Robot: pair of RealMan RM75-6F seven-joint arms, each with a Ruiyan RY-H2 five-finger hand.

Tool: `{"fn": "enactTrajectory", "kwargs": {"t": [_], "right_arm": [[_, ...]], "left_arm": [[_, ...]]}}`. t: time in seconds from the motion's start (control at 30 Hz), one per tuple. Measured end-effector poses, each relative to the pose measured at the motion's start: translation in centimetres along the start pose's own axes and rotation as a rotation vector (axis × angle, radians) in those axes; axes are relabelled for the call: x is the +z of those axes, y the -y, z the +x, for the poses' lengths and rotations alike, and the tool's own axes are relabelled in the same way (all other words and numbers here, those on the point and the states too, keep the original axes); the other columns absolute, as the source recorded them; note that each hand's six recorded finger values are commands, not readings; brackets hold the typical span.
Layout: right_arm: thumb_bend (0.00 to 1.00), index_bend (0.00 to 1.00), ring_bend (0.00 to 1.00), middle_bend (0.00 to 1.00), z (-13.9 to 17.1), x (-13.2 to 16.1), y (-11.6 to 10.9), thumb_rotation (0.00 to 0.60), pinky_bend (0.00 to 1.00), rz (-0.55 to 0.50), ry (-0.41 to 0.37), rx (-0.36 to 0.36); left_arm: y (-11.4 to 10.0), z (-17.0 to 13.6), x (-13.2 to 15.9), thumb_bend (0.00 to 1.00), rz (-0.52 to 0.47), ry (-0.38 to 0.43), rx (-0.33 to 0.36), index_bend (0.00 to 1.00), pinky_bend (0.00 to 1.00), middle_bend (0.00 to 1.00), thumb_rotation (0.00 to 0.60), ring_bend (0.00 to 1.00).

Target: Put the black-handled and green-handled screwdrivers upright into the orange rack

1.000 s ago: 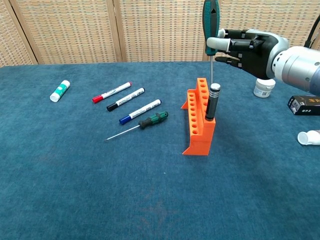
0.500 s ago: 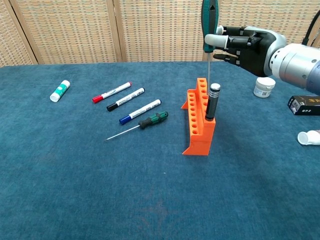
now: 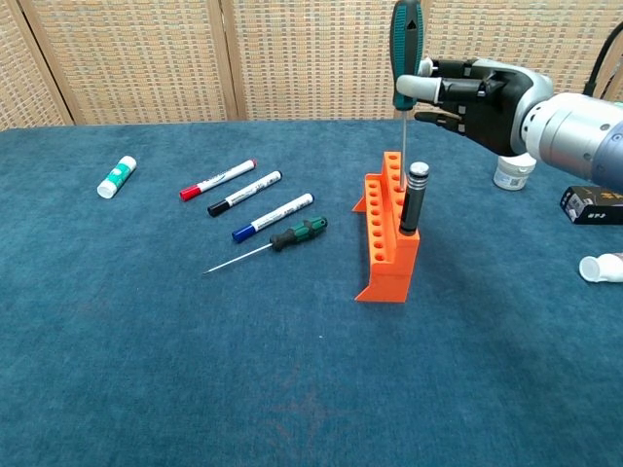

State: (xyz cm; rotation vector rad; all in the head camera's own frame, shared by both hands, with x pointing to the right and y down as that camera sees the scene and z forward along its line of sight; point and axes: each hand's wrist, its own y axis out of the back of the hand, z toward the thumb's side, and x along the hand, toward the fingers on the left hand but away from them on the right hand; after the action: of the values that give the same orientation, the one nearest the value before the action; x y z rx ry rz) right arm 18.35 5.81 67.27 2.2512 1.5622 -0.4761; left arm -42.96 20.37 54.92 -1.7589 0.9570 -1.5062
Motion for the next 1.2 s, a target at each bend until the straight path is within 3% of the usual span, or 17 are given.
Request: {"fn": "enactTrajectory", "kwargs": {"t": [0.57, 1.2], "right_arm": [[0.43, 0.68, 0.00, 0.11, 0.1, -1.2, -0.6, 0.600, 0.00, 0.016, 0.026, 0.007], [0.43, 0.68, 0.00, 0.05, 1.6, -5.1, -1.5, 0.600, 0.00, 0.100, 0.050, 0.107]], "left_arm": [[0.0, 0.0, 0.0, 0.00, -0.002, 0.001, -0.004, 0.00, 0.00, 0.00, 0.600, 0.00], [0.3, 0.2, 0.1, 0.00, -0.001, 0.002, -0.020, 0.00, 0.00, 0.00, 0.600, 0.00]]}}
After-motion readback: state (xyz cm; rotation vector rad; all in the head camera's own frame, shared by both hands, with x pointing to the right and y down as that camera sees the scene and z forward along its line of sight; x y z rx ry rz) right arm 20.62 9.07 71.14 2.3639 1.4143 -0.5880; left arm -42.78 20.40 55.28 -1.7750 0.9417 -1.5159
